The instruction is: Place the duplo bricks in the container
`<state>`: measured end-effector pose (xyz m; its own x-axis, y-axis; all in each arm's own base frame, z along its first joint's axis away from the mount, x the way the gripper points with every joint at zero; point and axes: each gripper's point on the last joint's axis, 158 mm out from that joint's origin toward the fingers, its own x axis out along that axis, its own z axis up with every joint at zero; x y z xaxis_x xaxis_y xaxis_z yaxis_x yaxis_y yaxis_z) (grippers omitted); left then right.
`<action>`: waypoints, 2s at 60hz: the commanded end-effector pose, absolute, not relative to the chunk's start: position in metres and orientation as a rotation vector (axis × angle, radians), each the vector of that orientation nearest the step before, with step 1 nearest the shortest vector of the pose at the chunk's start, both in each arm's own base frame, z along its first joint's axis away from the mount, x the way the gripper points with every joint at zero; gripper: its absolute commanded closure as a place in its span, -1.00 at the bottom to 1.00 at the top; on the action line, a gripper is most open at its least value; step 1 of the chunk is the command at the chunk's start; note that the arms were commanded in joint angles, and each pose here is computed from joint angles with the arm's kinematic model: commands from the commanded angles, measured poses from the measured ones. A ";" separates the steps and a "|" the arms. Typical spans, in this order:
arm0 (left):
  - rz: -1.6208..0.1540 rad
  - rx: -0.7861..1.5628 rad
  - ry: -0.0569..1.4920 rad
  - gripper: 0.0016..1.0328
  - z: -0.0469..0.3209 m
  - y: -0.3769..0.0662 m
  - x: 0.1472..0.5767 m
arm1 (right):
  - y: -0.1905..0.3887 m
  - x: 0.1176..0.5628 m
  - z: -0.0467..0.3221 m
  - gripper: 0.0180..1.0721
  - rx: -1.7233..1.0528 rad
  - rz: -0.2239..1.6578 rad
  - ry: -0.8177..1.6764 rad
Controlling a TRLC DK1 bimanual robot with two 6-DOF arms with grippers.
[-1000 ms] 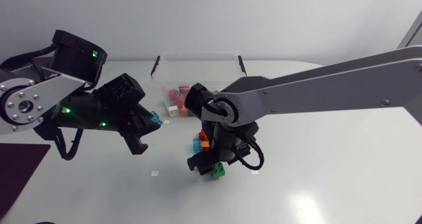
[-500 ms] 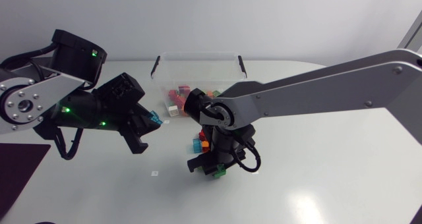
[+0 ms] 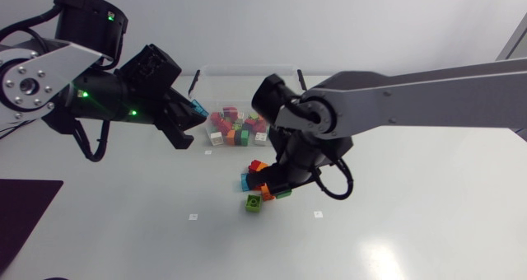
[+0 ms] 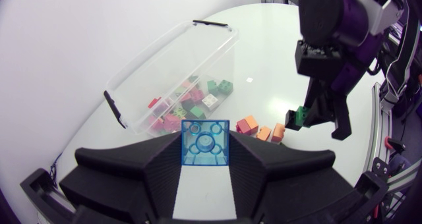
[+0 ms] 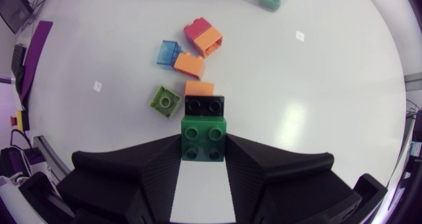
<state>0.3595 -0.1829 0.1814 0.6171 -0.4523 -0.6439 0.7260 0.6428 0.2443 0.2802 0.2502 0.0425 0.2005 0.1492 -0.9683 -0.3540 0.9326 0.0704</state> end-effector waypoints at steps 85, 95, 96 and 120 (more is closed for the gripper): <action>-0.722 0.583 0.411 -0.90 0.186 -0.186 0.397 | 0.249 0.482 0.173 0.28 0.028 0.391 0.929; -0.828 0.633 0.469 -0.90 0.151 -0.190 0.364 | 0.259 0.499 0.167 0.28 0.021 0.384 0.905; -0.836 0.638 0.475 -0.90 0.147 -0.191 0.362 | 0.259 0.501 0.166 0.28 0.020 0.380 0.902; -1.029 0.761 0.610 -0.90 0.059 -0.210 0.319 | 0.258 0.516 0.183 -0.91 -0.039 0.325 0.826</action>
<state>0.3275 -0.2070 0.0837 0.4483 -0.5267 -0.7223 0.8875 0.3589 0.2891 0.5143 0.2563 0.1643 0.6002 0.2631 -0.7553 -0.2859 0.9525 0.1046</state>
